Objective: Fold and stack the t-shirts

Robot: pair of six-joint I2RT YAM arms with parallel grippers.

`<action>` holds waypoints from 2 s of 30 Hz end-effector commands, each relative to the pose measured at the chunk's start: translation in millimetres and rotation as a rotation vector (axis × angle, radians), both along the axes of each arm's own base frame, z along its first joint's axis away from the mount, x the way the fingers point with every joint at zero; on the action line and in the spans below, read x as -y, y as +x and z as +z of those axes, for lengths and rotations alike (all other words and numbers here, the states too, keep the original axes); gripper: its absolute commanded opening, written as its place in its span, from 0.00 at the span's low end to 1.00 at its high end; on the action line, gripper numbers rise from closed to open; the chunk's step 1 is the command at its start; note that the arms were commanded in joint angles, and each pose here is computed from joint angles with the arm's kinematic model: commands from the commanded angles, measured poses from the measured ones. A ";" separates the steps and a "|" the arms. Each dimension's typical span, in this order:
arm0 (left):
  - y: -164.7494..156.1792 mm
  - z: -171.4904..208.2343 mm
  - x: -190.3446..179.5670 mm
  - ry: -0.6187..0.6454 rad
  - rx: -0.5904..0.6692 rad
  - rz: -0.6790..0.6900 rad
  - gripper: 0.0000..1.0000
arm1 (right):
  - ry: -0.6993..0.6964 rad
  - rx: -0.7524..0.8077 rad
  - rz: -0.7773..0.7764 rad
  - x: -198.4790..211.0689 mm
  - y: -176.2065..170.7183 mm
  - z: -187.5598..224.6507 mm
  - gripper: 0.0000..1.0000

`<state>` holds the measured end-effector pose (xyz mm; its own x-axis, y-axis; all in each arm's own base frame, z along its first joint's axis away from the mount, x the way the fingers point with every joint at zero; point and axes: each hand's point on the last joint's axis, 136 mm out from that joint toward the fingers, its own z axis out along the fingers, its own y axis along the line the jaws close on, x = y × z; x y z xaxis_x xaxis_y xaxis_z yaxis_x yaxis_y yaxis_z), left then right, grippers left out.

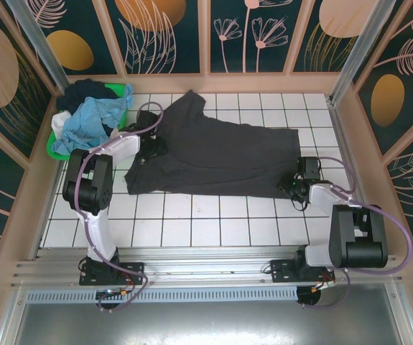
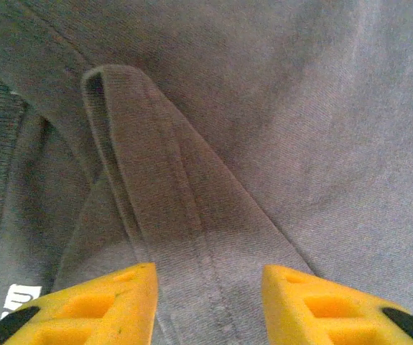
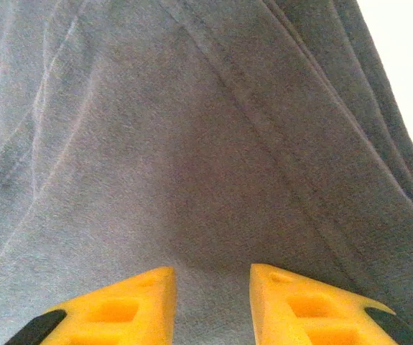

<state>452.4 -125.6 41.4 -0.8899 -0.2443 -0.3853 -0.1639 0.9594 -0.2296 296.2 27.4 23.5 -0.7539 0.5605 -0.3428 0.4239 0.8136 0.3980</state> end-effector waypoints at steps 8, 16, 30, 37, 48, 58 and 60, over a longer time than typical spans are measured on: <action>10.2 -8.9 15.9 -0.052 -0.009 -0.043 0.20 | 0.042 0.024 0.016 -7.9 -7.7 -0.4 0.33; 1.1 -24.1 -10.5 0.097 -0.023 0.038 0.40 | 0.064 0.031 0.044 -13.8 -11.3 3.1 0.33; -30.8 -19.9 -15.8 0.088 0.002 0.074 0.41 | 0.046 0.040 0.071 -14.8 -15.7 7.8 0.34; -23.9 -14.4 -0.8 0.076 0.011 0.031 0.18 | 0.039 0.053 0.069 -13.8 -12.4 9.7 0.34; -2.2 28.7 27.4 0.054 0.087 0.002 0.00 | 0.076 0.077 0.086 -20.6 -10.9 8.2 0.34; 67.7 27.7 80.3 -0.073 0.109 -0.049 0.00 | 0.074 0.056 0.096 -26.3 -18.1 9.1 0.34; 78.7 21.4 89.7 -0.090 0.098 -0.067 0.21 | 0.073 0.062 0.092 -26.5 -19.4 12.8 0.34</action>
<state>529.4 -201.3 79.4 -0.8268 -0.2350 -0.5111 -0.0848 0.9502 -0.2998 283.4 53.2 33.3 -0.7831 0.5144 -0.3494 0.3180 0.8141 0.4860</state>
